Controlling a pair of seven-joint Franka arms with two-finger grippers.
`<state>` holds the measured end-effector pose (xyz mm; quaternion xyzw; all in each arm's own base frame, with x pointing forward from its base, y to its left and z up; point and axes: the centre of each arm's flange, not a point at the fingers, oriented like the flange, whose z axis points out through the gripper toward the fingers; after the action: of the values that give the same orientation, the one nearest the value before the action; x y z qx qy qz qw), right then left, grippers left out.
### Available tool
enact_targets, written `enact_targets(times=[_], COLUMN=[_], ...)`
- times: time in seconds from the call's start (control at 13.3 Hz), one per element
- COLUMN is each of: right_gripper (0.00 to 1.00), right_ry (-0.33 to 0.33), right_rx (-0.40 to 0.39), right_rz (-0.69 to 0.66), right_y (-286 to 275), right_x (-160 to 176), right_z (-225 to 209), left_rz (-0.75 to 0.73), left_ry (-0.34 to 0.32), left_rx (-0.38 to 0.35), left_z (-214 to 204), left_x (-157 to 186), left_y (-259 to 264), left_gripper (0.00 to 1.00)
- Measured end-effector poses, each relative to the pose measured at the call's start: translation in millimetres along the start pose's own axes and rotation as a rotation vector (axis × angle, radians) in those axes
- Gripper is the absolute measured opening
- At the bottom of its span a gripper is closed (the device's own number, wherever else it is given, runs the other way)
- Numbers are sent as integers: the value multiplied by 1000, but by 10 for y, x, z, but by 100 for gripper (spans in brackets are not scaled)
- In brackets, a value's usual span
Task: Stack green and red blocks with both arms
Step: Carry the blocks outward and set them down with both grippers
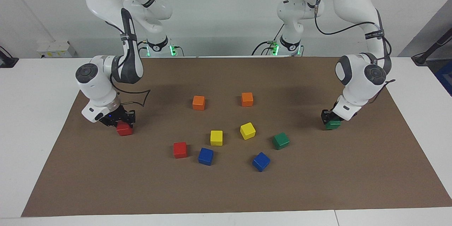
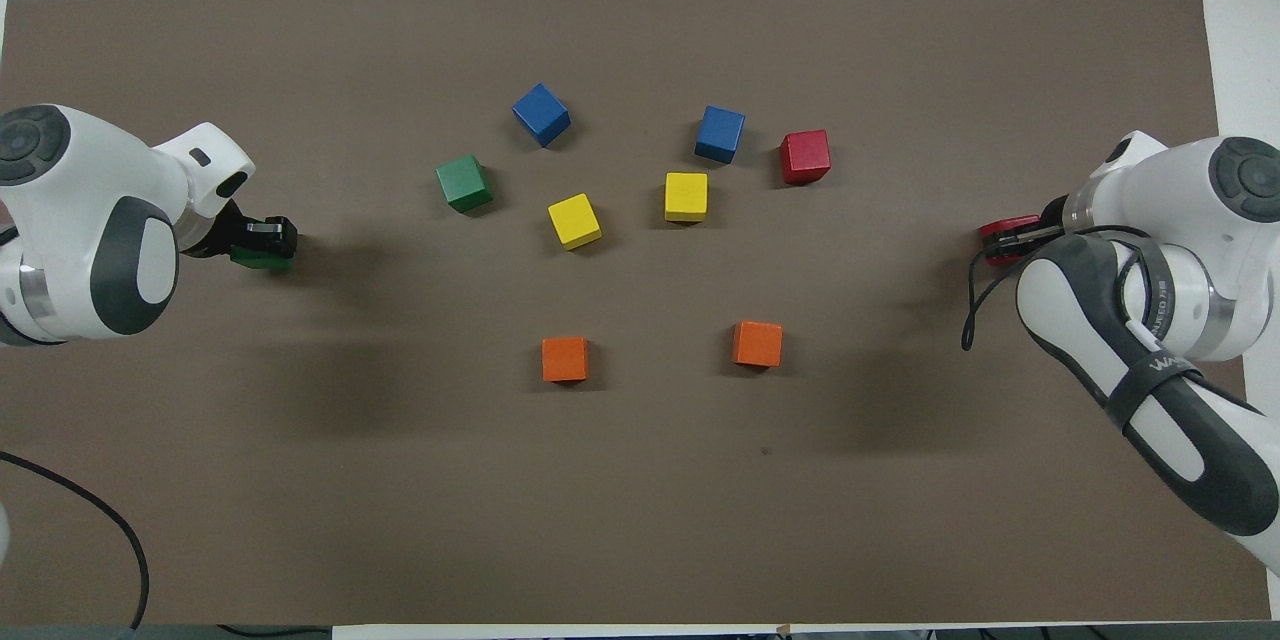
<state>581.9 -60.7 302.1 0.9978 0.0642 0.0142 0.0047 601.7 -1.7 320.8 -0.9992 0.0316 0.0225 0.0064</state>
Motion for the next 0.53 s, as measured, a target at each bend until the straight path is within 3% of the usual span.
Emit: enact_targets(times=[0.15,0.38,0.53], right_gripper=[59,96,100], right_ry=[0,13,22], right_rx=[0,-3,-5], right_rz=[1,2,6], right_y=[0,9,8], right_x=[0,45,134], right_z=[0,-64,-223], left_rz=[2,1,0], left_ry=[-1,0,3], left_rx=[0,0,0], left_z=[10,35,66], left_x=[-5,-17,-31], left_y=[-2,-13,-16], left_gripper=[55,55,55])
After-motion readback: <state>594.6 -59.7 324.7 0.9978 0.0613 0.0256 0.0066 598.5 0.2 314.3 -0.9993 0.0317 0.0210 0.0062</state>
